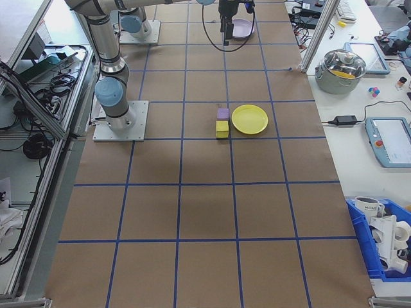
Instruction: Sort blocks by color into plates
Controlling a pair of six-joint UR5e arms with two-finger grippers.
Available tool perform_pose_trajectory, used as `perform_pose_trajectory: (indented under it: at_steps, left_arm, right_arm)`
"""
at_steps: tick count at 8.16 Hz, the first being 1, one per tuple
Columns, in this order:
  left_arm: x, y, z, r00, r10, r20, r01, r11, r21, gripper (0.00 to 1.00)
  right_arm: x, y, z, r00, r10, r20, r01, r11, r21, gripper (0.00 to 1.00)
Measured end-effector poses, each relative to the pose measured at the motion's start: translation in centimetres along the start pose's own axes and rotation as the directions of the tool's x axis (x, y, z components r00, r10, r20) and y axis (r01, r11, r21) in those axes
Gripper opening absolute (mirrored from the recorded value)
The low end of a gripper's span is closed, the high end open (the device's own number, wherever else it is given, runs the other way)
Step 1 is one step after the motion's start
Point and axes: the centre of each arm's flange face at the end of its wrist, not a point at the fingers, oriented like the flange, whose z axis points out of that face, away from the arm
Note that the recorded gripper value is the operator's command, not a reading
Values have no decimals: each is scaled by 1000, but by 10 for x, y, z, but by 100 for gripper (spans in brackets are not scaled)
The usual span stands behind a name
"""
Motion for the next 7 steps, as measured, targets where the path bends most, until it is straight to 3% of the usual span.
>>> perform_pose_trajectory:
  at_steps: [5,7]
  left_arm:
    - [0,0,2,1000,0,1,0,1000,-4,100]
    - [0,0,2,1000,0,0,0,1000,-6,100]
  right_arm:
    - [18,-6,4,1000,-5,-9,5,1000,-6,100]
    - [95,-21,28,1000,17,14,-17,999,-41,100]
